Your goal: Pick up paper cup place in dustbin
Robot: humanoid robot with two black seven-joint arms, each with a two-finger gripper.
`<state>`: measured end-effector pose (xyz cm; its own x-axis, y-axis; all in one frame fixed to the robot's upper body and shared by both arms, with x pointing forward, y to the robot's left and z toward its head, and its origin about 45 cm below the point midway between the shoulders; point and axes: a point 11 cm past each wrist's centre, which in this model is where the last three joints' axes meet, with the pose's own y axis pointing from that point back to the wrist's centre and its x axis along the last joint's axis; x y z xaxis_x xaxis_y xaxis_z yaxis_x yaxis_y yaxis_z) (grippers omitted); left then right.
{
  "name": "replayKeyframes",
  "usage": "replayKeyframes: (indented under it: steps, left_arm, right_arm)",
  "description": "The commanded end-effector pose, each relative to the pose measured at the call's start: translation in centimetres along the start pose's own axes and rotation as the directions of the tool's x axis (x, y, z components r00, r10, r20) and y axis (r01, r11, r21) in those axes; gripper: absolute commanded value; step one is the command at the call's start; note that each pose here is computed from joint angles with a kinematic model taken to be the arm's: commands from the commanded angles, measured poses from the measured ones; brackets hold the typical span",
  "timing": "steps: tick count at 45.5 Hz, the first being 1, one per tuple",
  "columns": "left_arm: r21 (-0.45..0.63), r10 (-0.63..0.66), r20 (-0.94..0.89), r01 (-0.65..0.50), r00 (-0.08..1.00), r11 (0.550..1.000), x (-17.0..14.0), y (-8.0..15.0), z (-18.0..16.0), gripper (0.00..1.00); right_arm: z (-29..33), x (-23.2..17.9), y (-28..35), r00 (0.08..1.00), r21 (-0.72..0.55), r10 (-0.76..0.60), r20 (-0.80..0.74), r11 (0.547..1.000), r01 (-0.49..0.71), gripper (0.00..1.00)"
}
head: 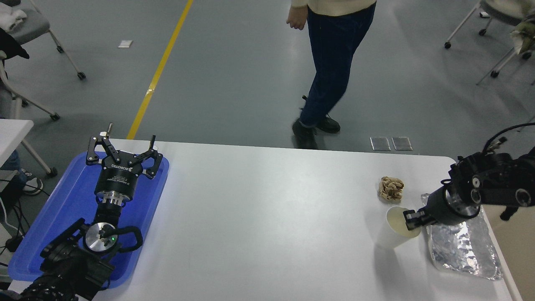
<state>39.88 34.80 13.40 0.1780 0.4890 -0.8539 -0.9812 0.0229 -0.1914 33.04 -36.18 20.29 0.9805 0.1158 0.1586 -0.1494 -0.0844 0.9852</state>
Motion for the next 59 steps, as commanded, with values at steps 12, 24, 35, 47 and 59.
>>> replayKeyframes:
  steps: [12,24,35,47,59]
  left_arm:
    - [0.0,-0.001,0.0,0.001,1.0,1.0,0.0,0.0,0.0,1.0]
    - [0.0,-0.001,0.0,0.001,1.0,1.0,0.0,0.0,0.0,1.0]
    - [0.0,-0.001,0.0,0.001,1.0,1.0,0.0,0.0,0.0,1.0]
    - [-0.001,0.001,-0.001,-0.001,1.0,1.0,0.0,0.0,0.0,1.0]
    - [-0.001,0.001,-0.001,-0.001,1.0,1.0,0.0,0.0,0.0,1.0]
  right_arm:
    - [-0.5,2.1,18.2,0.998,-0.084,0.044,0.046,0.996,-0.04,0.0]
    - [-1.0,2.5,21.7,0.997,-0.116,0.067,0.045,0.991,-0.062,0.0]
    - [-0.9,2.5,21.8,0.997,-0.132,0.066,0.039,0.989,-0.06,0.0]
    - [3.6,1.3,21.2,0.994,-0.209,0.076,0.073,0.976,-0.059,0.0]
    - [17.0,-1.0,21.0,0.919,-0.358,0.235,0.317,0.927,-0.113,0.0]
